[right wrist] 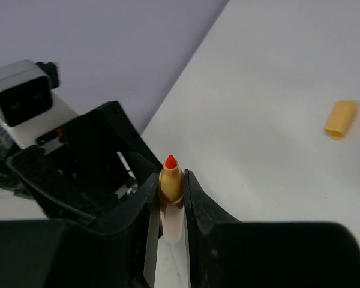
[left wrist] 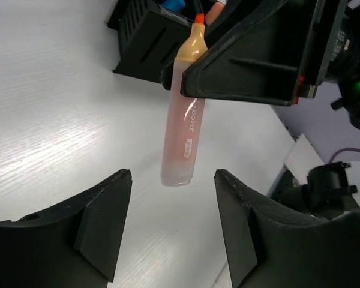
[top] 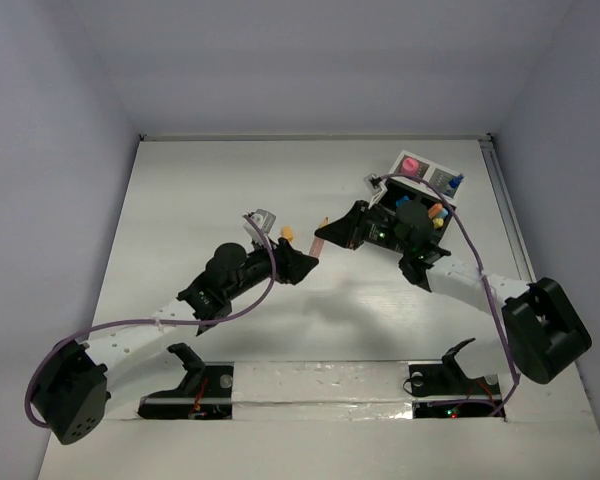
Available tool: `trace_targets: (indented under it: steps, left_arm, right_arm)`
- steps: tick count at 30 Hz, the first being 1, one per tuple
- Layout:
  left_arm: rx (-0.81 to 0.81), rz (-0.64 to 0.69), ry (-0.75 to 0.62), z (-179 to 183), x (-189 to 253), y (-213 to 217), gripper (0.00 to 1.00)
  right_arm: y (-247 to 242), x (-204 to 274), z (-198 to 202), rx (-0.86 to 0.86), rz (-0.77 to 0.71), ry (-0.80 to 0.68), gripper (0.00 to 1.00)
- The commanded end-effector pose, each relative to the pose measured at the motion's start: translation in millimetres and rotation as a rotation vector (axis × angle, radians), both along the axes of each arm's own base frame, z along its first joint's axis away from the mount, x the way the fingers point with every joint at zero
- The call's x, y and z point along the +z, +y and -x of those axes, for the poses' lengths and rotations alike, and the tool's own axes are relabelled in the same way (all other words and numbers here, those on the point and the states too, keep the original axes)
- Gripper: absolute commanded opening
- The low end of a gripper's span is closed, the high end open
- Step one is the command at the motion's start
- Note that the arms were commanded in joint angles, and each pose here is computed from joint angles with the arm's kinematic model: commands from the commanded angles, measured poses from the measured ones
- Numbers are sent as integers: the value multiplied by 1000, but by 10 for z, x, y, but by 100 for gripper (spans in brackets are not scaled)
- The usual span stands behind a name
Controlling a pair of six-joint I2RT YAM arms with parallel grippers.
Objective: Sort the stationery into containers
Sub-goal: Pick up the pen from the center of the board.
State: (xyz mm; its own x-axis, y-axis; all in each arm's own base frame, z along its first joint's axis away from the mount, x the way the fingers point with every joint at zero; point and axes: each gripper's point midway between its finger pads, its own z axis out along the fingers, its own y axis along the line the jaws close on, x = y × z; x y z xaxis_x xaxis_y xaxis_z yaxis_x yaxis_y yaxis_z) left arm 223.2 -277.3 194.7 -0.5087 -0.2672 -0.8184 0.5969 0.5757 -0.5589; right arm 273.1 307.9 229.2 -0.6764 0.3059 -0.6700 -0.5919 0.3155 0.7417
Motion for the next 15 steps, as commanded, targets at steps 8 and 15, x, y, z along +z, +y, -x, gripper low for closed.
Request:
trace_targets:
  steps: [8,15]
  left_arm:
    - [-186,224,-33,236,469,-102,54]
    - [-247,277,-20,294,488,-118,43]
  right_arm:
    - [190,642,297,275,-218,-147,0]
    - [228,642,385,365,-285,-106,0]
